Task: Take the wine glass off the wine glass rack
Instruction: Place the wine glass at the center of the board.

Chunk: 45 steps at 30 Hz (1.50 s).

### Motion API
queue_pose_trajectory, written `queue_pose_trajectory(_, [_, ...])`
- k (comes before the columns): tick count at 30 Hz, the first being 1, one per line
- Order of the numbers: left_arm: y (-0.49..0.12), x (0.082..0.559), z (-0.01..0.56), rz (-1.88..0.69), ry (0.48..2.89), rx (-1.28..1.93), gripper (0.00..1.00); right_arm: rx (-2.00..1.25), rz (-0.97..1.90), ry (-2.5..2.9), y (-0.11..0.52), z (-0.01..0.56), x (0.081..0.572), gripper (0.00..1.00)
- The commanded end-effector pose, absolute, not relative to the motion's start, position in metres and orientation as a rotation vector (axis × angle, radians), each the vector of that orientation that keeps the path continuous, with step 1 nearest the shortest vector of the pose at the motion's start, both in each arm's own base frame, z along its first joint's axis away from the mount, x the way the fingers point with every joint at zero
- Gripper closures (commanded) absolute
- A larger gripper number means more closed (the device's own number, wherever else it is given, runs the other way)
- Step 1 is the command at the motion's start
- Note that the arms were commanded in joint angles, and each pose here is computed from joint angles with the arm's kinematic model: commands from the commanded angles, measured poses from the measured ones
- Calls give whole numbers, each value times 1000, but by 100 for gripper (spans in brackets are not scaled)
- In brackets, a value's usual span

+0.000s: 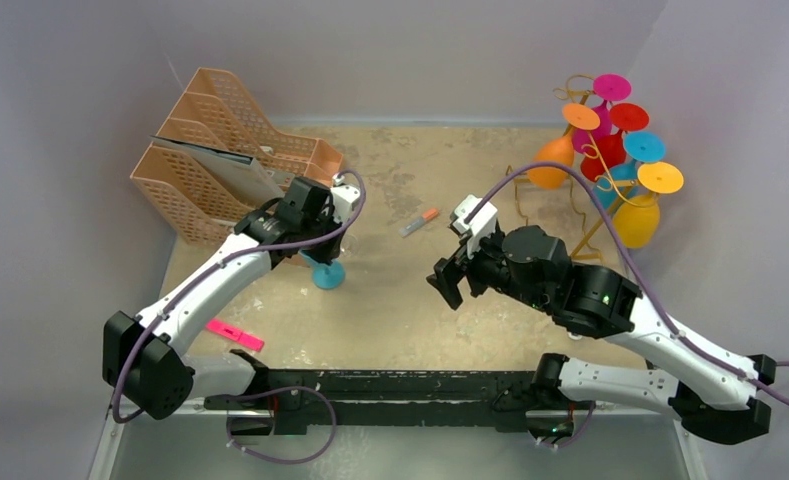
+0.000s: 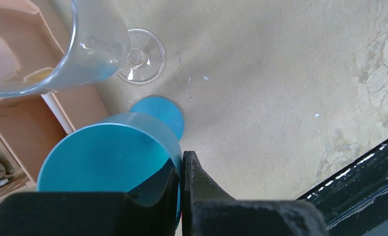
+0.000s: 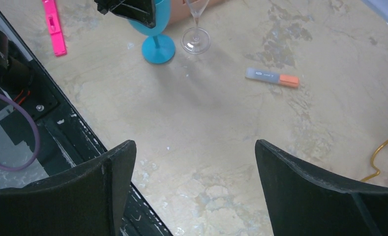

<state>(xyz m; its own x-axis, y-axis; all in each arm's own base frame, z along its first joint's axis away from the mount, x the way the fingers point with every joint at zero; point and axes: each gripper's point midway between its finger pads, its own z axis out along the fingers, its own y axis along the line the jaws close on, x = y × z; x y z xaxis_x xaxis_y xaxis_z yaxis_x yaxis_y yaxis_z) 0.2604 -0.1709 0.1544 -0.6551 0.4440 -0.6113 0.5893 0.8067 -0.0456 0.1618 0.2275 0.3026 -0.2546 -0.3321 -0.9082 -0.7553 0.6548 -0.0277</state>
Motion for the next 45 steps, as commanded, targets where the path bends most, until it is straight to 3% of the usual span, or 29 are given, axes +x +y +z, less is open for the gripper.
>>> queue_pose_trajectory(1, [-176, 268, 173, -317, 2332, 790, 99, -765, 560, 1839, 224, 319, 162, 8])
queue_pose_trajectory(4, [-175, 270, 171, -312, 2337, 780, 88, -740, 552, 1844, 220, 322, 163, 8])
queue_pose_trajectory(17, [-171, 267, 173, -291, 2374, 758, 69, -743, 516, 1871, 216, 319, 165, 8])
queue_pose_trajectory(22, [-175, 266, 191, -332, 2329, 754, 57, -750, 484, 1882, 215, 316, 167, 7])
queue_pose_trajectory(37, [-165, 251, 250, -367, 2180, 652, 36, -787, 453, 1926, 221, 307, 170, 6])
queue_pose_trajectory(45, [-154, 237, 276, -369, 2103, 622, 19, -727, 307, 1917, 205, 321, 187, 2])
